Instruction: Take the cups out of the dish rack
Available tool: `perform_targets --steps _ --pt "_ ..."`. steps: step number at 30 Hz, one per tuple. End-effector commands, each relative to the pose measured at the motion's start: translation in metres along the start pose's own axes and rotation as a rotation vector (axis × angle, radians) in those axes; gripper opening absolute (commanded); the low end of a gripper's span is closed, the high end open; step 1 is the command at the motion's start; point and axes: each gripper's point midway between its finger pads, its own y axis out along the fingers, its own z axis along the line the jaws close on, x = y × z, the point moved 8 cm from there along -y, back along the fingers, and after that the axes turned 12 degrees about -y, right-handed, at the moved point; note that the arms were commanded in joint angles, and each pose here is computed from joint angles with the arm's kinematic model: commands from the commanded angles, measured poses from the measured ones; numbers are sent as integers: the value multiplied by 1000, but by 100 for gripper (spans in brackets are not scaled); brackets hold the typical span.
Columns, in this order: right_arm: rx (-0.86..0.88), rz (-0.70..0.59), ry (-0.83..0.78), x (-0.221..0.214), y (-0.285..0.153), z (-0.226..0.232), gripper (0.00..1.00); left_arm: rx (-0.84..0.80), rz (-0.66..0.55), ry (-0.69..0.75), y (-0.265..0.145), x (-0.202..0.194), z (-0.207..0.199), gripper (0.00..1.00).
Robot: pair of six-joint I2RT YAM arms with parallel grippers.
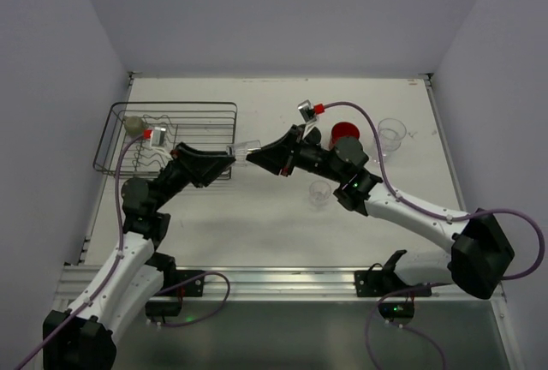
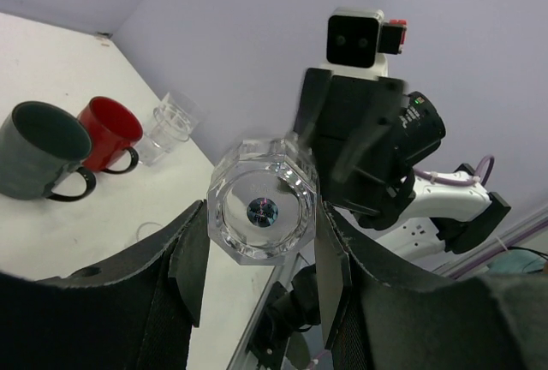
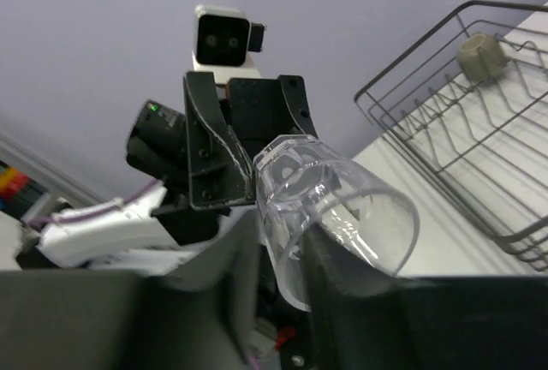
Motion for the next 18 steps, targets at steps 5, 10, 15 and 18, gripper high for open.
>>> perform_targets --steps 5,10,15,18 --pt "49 -89 -22 18 -3 13 0 32 8 53 3 2 -2 60" --pt "-193 20 -137 7 -34 -2 0 323 -97 379 0 39 -20 90" --pt "-563 274 -197 -26 -103 -22 0 587 -139 571 -31 50 -21 93" --pt "-705 403 -183 -47 -141 -27 0 682 -141 638 -45 51 -13 94"
